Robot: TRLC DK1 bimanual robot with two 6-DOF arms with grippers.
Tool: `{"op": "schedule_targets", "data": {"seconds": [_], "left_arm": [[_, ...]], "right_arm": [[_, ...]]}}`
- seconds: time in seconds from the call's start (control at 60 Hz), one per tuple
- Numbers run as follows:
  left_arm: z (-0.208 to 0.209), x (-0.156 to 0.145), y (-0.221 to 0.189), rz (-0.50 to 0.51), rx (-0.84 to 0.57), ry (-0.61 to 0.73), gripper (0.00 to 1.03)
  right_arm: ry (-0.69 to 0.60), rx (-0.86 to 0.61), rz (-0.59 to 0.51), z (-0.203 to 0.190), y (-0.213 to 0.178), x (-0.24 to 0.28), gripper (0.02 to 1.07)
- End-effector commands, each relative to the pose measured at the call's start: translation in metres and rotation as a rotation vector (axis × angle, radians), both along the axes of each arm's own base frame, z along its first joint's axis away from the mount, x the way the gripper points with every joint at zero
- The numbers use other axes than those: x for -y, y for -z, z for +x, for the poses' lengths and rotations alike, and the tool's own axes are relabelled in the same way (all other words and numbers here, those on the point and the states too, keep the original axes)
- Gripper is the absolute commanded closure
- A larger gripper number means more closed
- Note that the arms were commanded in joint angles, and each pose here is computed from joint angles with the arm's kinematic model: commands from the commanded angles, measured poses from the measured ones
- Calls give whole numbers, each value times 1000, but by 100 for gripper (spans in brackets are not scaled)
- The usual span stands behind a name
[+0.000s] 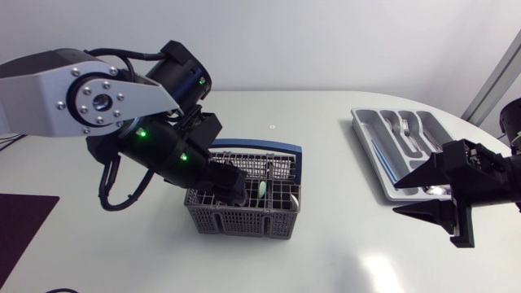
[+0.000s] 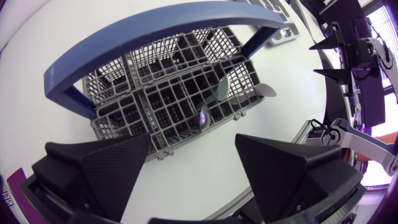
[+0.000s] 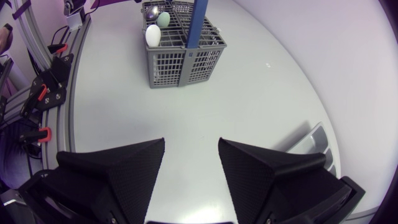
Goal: Unload the cutlery basket into the drawer organizer.
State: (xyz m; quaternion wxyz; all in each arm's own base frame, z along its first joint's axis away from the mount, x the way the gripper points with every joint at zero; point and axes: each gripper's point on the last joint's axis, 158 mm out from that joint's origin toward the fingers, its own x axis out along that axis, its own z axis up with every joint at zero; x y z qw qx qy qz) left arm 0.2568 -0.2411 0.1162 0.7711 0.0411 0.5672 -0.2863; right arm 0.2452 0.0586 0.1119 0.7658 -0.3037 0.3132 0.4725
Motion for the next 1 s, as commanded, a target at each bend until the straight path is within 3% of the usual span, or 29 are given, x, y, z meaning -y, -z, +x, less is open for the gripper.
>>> {"op": "schedule_targets", "data": {"seconds": [0.0,0.35,0.983], "left_arm": [[9,5,-4,-15,14,12,12],[17,13,-3,-24,9,11,44],[14,26,18,-15,-57,31,44]], "right_arm": [[10,-32,25,-8,7,-9,43],[-2,-55,41,-15,16,-22,43],[-18,-54,57,-24,22,-34,43]]}}
